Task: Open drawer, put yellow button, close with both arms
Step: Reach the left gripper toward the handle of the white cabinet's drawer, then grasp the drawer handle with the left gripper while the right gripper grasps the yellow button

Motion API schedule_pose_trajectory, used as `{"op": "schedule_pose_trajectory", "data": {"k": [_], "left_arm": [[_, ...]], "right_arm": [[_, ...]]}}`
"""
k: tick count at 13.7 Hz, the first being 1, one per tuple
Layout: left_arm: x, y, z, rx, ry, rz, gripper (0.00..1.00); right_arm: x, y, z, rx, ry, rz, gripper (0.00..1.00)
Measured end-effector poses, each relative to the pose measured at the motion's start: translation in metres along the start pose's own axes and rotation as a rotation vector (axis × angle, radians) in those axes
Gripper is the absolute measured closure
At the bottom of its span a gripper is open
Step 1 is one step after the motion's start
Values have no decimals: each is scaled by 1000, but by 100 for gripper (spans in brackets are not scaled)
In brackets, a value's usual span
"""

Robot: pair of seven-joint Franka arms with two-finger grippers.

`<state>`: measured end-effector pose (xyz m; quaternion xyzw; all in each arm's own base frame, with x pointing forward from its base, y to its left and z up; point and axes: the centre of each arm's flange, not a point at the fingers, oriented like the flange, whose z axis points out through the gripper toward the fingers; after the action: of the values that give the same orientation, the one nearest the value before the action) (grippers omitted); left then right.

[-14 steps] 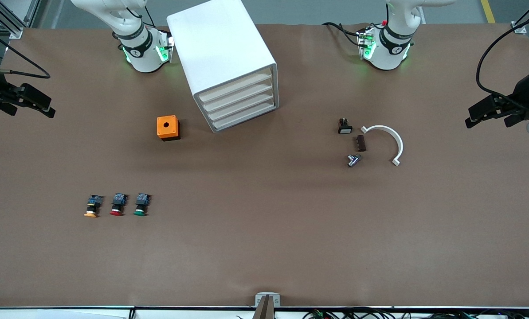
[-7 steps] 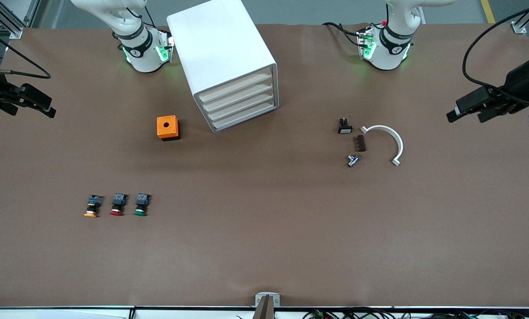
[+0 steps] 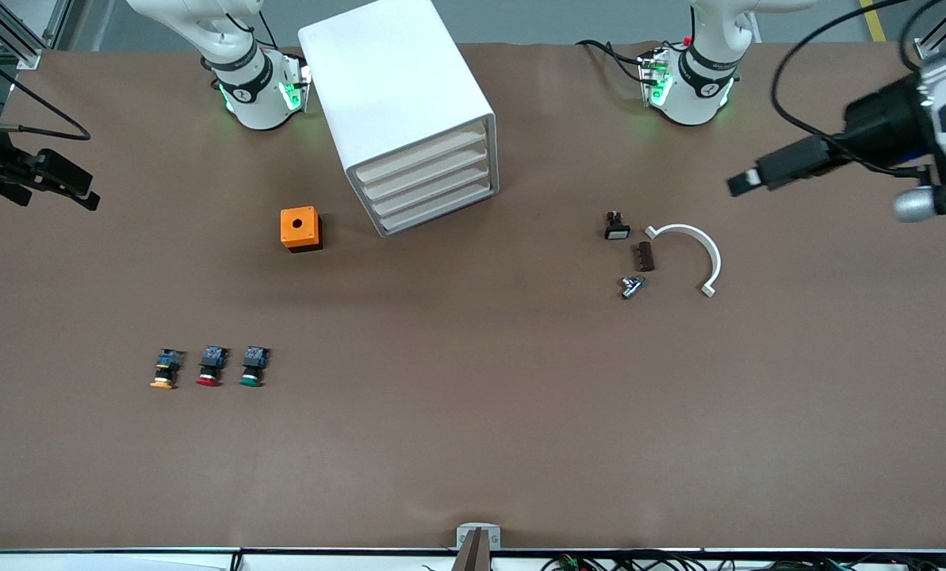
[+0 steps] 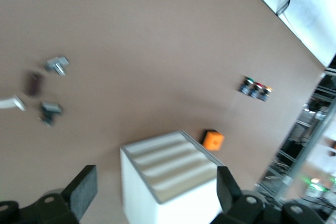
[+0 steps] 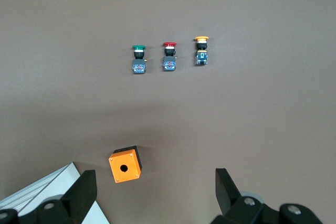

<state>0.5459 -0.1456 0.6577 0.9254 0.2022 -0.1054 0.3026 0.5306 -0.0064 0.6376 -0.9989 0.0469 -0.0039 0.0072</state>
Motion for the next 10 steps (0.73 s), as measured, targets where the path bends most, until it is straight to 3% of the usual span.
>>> {"op": "schedule_pose_trajectory", "data": {"k": [2, 5, 10], "left_arm": [[-9, 21, 32, -21, -91, -115, 0], [-7, 45, 92, 14, -210, -306, 0], [1, 83, 192, 139, -296, -680, 0]], "right_arm": [[0, 1, -1, 0, 2, 3, 0], [5, 5, 13, -4, -42, 11, 0], [50, 25, 99, -12, -148, 52, 0]]}}
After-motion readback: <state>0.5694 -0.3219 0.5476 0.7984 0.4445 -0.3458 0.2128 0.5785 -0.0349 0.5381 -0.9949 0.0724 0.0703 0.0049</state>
